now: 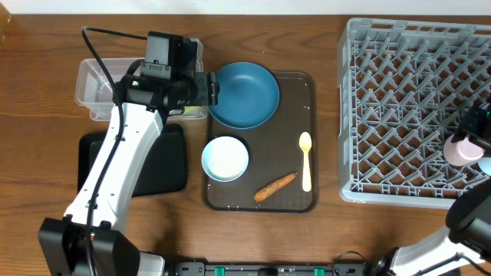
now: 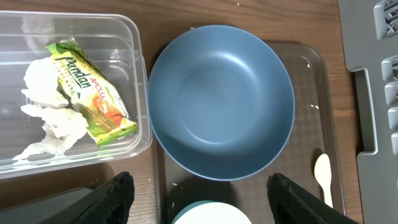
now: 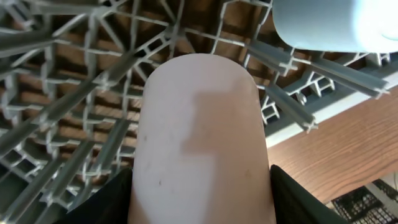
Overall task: Sort waste into correct bins and load items into the dishwasher rack
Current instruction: 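Place the pink cup in the dish rack's right side with right gripper, then grasp the blue plate rim with the right gripper and lift it, then carry the blue plate with the right gripper into the dish rack, then reach the right gripper to the yellow spoon and grasp it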
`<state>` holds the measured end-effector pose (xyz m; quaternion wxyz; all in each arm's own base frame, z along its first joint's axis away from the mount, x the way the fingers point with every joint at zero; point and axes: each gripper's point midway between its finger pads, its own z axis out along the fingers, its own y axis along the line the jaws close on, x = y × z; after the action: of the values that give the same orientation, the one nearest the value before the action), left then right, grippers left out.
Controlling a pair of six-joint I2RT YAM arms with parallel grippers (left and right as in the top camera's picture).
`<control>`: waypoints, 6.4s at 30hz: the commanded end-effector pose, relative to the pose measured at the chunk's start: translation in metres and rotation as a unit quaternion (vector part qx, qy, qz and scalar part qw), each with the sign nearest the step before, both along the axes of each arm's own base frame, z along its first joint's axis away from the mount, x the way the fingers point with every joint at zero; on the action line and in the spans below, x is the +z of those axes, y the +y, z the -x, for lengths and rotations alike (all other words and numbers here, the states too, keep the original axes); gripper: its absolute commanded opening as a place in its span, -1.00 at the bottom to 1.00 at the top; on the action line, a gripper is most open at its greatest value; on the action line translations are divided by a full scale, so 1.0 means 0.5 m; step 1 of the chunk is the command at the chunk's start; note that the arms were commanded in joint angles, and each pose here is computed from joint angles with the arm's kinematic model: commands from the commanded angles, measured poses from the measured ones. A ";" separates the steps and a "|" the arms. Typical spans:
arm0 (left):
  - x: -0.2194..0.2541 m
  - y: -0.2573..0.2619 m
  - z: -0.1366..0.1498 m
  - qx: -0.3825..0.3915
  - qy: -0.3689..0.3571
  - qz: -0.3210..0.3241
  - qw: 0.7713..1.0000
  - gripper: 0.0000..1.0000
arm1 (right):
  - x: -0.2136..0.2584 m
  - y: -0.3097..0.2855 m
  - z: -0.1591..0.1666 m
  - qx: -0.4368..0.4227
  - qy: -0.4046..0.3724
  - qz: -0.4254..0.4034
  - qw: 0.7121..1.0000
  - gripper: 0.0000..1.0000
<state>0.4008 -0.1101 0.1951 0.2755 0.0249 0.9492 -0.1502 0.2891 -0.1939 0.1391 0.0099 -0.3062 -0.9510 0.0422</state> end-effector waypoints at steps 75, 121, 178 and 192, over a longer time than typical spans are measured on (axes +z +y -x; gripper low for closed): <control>-0.039 0.159 0.049 0.134 0.064 -0.145 0.978 0.50 | -0.001 0.685 -0.465 0.344 -0.290 -0.007 0.893 -0.98; -0.038 0.159 0.047 0.134 0.063 -0.144 0.978 0.50 | 0.222 -0.199 -0.360 0.134 0.035 0.582 0.801 -0.98; -0.038 0.157 0.048 0.135 0.063 -0.142 0.979 0.51 | 0.129 0.624 -0.271 0.432 -0.246 -0.136 0.857 0.52; -0.038 0.157 0.048 0.134 0.063 -0.142 0.979 0.51 | -0.144 0.752 -0.080 0.379 -0.039 -0.112 0.918 0.48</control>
<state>0.3754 -0.0340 0.1713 0.2199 -0.0641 0.9732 0.0215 0.3376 0.1869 0.0778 -0.0220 0.1311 -0.9858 -0.1031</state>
